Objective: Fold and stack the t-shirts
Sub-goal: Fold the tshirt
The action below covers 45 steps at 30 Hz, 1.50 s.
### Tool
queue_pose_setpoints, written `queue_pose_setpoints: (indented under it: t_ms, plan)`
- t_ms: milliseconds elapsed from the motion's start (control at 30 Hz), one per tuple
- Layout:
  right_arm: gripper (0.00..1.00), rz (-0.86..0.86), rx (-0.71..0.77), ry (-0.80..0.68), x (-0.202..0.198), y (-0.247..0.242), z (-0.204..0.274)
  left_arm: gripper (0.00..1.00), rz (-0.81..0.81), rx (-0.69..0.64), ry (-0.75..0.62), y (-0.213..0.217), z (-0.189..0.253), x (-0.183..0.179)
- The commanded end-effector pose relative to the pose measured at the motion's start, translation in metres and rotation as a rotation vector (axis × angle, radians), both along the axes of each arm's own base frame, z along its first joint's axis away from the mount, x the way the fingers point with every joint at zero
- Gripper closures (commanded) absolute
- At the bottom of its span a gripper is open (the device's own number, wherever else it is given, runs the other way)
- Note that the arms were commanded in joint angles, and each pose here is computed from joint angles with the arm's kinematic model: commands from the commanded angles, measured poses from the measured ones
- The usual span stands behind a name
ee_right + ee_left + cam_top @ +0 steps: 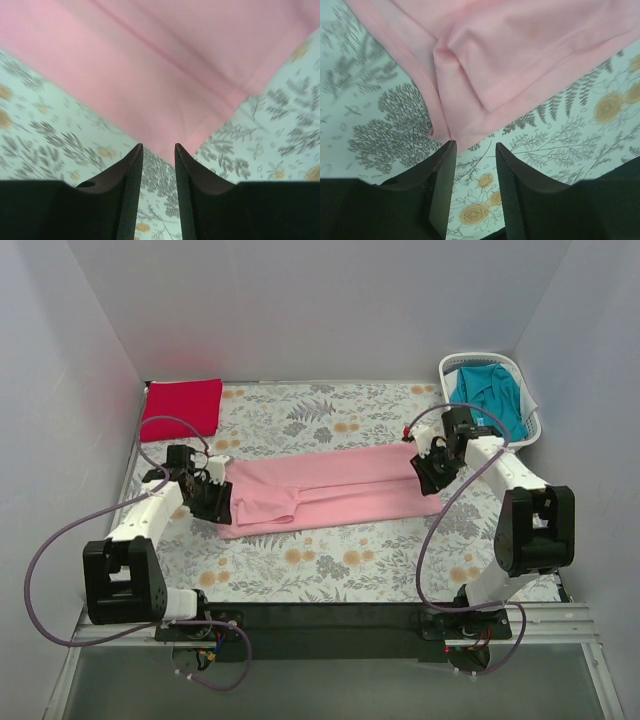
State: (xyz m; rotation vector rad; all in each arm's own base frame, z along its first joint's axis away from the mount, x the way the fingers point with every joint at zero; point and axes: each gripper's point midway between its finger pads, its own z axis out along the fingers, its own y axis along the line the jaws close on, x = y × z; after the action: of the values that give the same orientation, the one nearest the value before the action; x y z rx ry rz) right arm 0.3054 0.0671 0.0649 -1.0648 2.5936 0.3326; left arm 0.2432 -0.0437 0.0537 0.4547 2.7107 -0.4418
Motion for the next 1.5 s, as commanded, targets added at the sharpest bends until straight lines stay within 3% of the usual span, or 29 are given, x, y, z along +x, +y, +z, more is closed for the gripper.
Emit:
queue_pose_setpoints:
  t_ms: [0,100,233,467,633,900,1167,1467]
  plan:
    - [0.61,-0.006,0.291,-0.127,0.02,0.064,0.089,0.61,-0.044,-0.125,-0.115,-0.022,0.061,0.019]
    - [0.61,0.055,0.417,-0.121,0.017,0.118,0.105,0.56,-0.042,-0.18,-0.095,-0.031,0.07,0.022]
    - [0.6,0.07,0.573,-0.009,-0.001,0.191,0.101,0.57,-0.013,-0.238,-0.009,-0.039,0.055,0.012]
    - [0.5,0.084,0.678,0.108,-0.038,0.276,0.086,0.58,0.039,-0.277,0.097,-0.044,0.044,0.012]
    - [0.48,0.075,0.657,0.188,-0.064,0.316,0.059,0.6,0.084,-0.32,0.24,-0.051,0.036,0.012]
    - [0.46,0.022,0.614,0.315,-0.071,0.342,0.022,0.6,0.148,-0.251,0.357,-0.041,0.021,0.018]
    - [0.41,0.003,0.591,0.363,-0.068,0.349,0.001,0.57,0.174,-0.167,0.389,-0.028,0.008,0.018]
    - [0.43,0.007,0.603,0.403,-0.065,0.358,-0.006,0.53,0.177,-0.138,0.43,-0.024,-0.005,0.014]
